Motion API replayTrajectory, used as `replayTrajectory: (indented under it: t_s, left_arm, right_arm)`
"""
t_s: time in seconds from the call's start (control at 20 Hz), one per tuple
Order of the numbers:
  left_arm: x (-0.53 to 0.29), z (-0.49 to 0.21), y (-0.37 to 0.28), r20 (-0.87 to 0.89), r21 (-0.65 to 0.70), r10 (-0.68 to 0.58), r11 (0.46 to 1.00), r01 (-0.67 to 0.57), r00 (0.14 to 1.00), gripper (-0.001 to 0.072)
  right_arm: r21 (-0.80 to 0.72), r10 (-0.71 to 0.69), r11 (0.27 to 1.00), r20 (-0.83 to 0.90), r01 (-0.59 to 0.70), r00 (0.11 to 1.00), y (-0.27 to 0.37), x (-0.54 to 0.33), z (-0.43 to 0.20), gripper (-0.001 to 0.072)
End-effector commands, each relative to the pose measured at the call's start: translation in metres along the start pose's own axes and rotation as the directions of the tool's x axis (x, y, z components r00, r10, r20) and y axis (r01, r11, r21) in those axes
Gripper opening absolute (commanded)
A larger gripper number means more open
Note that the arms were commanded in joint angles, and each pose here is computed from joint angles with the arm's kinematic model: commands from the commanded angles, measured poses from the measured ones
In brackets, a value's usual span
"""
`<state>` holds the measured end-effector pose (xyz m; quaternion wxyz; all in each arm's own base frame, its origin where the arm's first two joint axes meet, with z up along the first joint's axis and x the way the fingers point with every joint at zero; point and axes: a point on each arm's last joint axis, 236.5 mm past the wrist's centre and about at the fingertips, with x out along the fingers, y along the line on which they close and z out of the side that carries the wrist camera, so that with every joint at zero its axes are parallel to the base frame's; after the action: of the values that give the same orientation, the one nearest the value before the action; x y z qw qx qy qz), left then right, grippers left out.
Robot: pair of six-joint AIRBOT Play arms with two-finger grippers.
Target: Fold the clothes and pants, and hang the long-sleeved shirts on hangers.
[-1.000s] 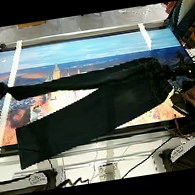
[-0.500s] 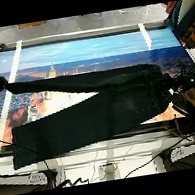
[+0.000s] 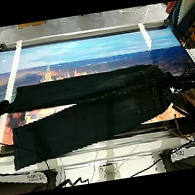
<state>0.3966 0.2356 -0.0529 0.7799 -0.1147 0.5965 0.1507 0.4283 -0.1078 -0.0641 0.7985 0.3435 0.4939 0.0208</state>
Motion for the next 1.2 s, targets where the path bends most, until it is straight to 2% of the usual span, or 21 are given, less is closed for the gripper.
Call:
replayTrajectory:
  t_s: [0.0,0.25,0.3,0.35,0.4,0.55,0.75,0.8,0.9,0.95,1.0,1.05,1.15]
  left_arm:
    - [0.019,-0.021,-0.006,-0.045,-0.014,-0.014,1.0,0.013,0.999,0.0022]
    - [0.025,-0.028,-0.016,-0.06,-0.014,-0.028,1.0,0.028,0.998,0.0028]
    - [0.025,-0.027,-0.019,-0.058,-0.021,-0.04,0.999,0.039,0.998,0.0135]
    - [0.024,-0.026,-0.024,-0.052,-0.037,-0.064,0.997,0.062,0.997,0.0489]
    - [0.021,-0.023,-0.034,-0.037,-0.062,-0.104,0.993,0.102,0.994,0.0687]
    - [-0.008,-0.003,-0.043,0.048,-0.057,-0.14,0.988,0.143,0.989,0.0696]
    - [-0.083,0.018,-0.04,0.205,-0.027,-0.108,0.993,0.116,0.973,0.0691]
    - [-0.101,0.017,-0.042,0.225,-0.02,-0.112,0.993,0.119,0.968,0.0683]
    - [-0.133,0.011,-0.048,0.257,0.009,-0.111,0.994,0.112,0.96,0.0597]
    - [-0.149,0.01,-0.05,0.282,0.015,-0.112,0.994,0.112,0.953,0.0596]
    - [-0.165,0.01,-0.052,0.314,0.02,-0.114,0.993,0.113,0.943,0.0597]
    - [-0.178,0.01,-0.053,0.343,0.024,-0.113,0.993,0.112,0.932,0.0597]
    - [-0.204,0.01,-0.054,0.402,0.031,-0.104,0.995,0.099,0.91,0.0596]
  right_arm:
    - [0.007,-0.016,1.0,0.032,0.016,0.999,-0.003,-0.001,0.007,0.0032]
    - [0.009,-0.014,1.0,0.033,0.013,0.999,-0.002,-0.001,0.007,0.0037]
    - [0.008,-0.014,1.0,0.034,0.014,0.999,-0.002,-0.001,0.008,0.0183]
    - [0.007,-0.014,1.0,0.035,0.014,0.999,-0.003,-0.001,0.008,0.0536]
    - [0.004,-0.014,1.0,0.035,0.013,0.999,-0.002,-0.001,0.008,0.0653]
    - [-0.038,-0.007,0.999,0.007,0.008,1.0,0.007,-0.013,0.013,0.0653]
    - [-0.026,-0.164,0.986,-0.079,0.163,0.983,-0.015,-0.05,0.016,0.0642]
    - [-0.017,-0.226,0.974,-0.082,0.225,0.971,-0.024,-0.063,0.017,0.0621]
    - [0.014,-0.331,0.943,-0.041,0.332,0.943,-0.042,-0.097,0.024,0.0614]
    - [0.019,-0.355,0.935,-0.027,0.355,0.935,-0.044,-0.113,0.023,0.0606]
    - [0.015,-0.369,0.929,-0.033,0.37,0.929,-0.043,-0.127,0.018,0.0541]
    - [0.0,-0.377,0.926,-0.05,0.378,0.925,-0.041,-0.139,0.009,0.0508]
    - [-0.025,-0.377,0.926,-0.068,0.376,0.924,-0.037,-0.16,-0.014,0.0508]
